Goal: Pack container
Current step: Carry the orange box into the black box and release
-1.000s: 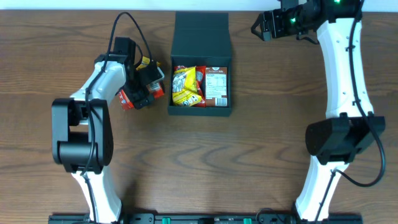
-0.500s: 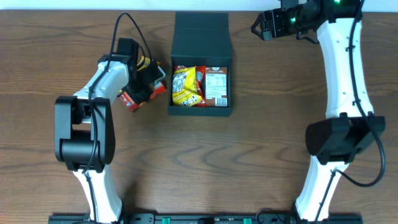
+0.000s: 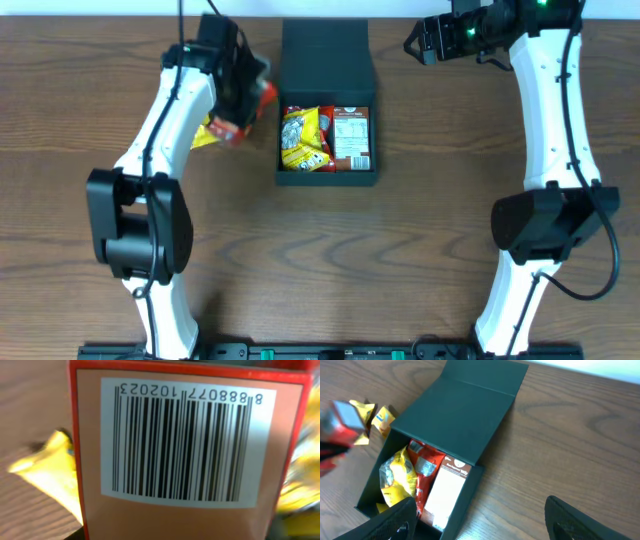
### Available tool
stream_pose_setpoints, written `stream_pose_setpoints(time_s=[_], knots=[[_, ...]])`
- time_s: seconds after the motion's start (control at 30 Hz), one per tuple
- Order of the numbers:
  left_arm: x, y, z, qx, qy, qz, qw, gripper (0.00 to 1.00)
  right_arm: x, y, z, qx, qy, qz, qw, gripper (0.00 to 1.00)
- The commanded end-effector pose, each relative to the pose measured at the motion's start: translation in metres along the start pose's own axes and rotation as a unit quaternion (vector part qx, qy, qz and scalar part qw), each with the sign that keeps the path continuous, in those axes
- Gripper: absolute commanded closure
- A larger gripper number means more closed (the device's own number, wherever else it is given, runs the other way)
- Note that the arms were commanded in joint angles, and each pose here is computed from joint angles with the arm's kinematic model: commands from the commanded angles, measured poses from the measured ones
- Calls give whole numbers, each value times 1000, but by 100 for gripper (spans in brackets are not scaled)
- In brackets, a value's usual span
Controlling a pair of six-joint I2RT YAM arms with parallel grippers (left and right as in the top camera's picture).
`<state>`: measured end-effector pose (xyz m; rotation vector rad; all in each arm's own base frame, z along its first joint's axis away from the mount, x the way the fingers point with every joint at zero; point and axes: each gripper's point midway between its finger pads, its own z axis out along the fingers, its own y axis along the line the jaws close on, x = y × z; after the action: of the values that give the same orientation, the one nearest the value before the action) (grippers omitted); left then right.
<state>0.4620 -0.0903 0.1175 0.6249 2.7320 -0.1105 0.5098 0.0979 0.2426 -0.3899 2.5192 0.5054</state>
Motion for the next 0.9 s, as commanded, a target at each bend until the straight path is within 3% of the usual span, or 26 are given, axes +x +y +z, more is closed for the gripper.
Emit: stream_pose_setpoints(time_s=[0.0, 0.03, 0.13, 0.23, 0.43, 0.6, 0.87], knots=[[-30, -18, -38, 33, -59, -160, 985, 87, 1, -6, 1, 2, 1, 3, 1000, 19], [-36, -30, -39, 56, -64, -210, 974, 92, 1, -9, 0, 4, 0, 6, 1000, 20], [-44, -58, -35, 80, -57, -284, 954, 94, 1, -26, -5, 26, -4, 30, 999, 21], [-56, -92, -32, 74, -68, -280, 955, 94, 2, -51, -14, 52, -11, 65, 996, 20], [-70, -148, -33, -2, -118, -263, 957, 94, 10, -102, -36, 86, -26, 138, 986, 20], [-72, -197, -22, 1, -127, -224, 966, 94, 19, -134, -52, 104, -35, 170, 979, 20], [-59, -208, 17, -7, -91, -249, 964, 94, 28, -148, -61, 113, -31, 183, 976, 19]])
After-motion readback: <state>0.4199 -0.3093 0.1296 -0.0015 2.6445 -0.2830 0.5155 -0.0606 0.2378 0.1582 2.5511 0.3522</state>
